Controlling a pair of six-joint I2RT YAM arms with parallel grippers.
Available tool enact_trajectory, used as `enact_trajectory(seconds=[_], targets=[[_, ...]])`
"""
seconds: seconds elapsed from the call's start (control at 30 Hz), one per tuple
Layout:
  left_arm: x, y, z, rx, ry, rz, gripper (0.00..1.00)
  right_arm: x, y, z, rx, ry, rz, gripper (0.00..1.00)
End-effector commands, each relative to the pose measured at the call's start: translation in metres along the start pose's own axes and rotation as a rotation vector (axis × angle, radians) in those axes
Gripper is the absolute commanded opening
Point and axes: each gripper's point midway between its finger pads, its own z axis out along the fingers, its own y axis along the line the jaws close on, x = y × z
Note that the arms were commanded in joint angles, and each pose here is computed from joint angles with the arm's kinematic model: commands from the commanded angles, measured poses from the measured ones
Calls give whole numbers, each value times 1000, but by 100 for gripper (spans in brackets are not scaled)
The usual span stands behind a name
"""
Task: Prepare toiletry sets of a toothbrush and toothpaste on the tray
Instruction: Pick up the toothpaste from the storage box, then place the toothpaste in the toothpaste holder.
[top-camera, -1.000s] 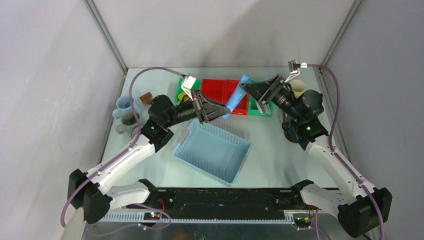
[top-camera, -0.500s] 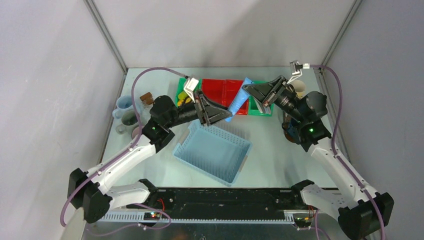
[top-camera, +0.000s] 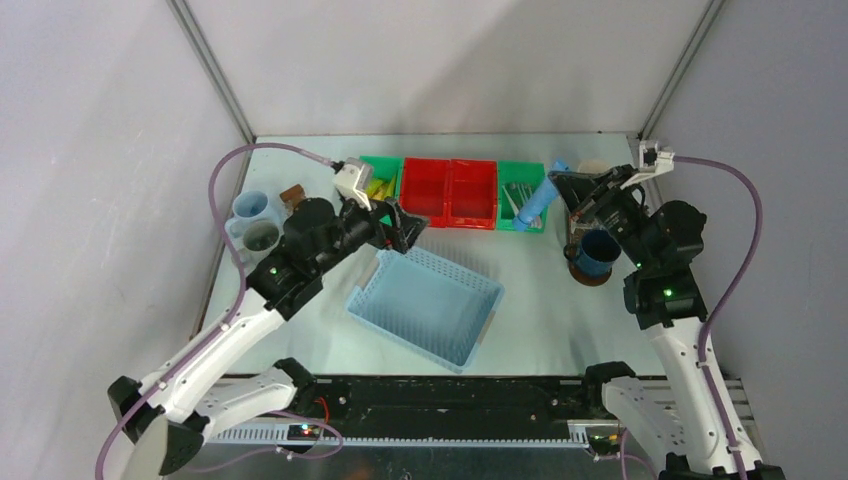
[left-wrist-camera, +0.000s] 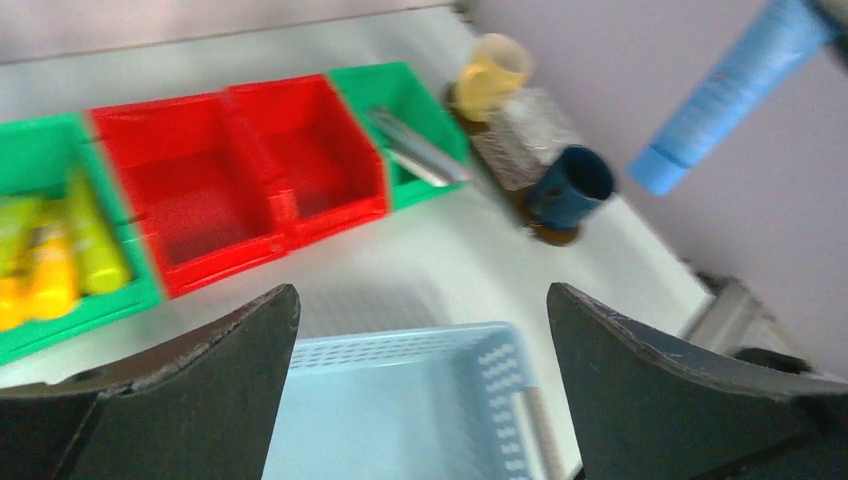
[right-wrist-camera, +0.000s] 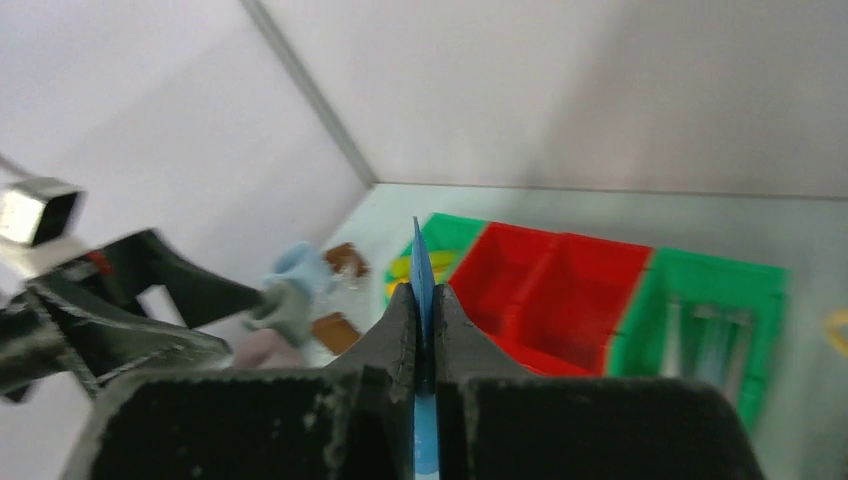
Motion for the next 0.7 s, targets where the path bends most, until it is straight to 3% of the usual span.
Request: enact_trajectory(seconds=[0.0,0.3,0.67], targets=[[-18,58,-32,-341,-32,150,100,-17,-32,-13,166,-38,-188,0],[-45,108,-85,-674,-145,277,100,-40,-97,-28,436,-90,-353,0],[-46,151,-100,-813,-145,287,100,-62,-194,-27,612,-166,-541,0]])
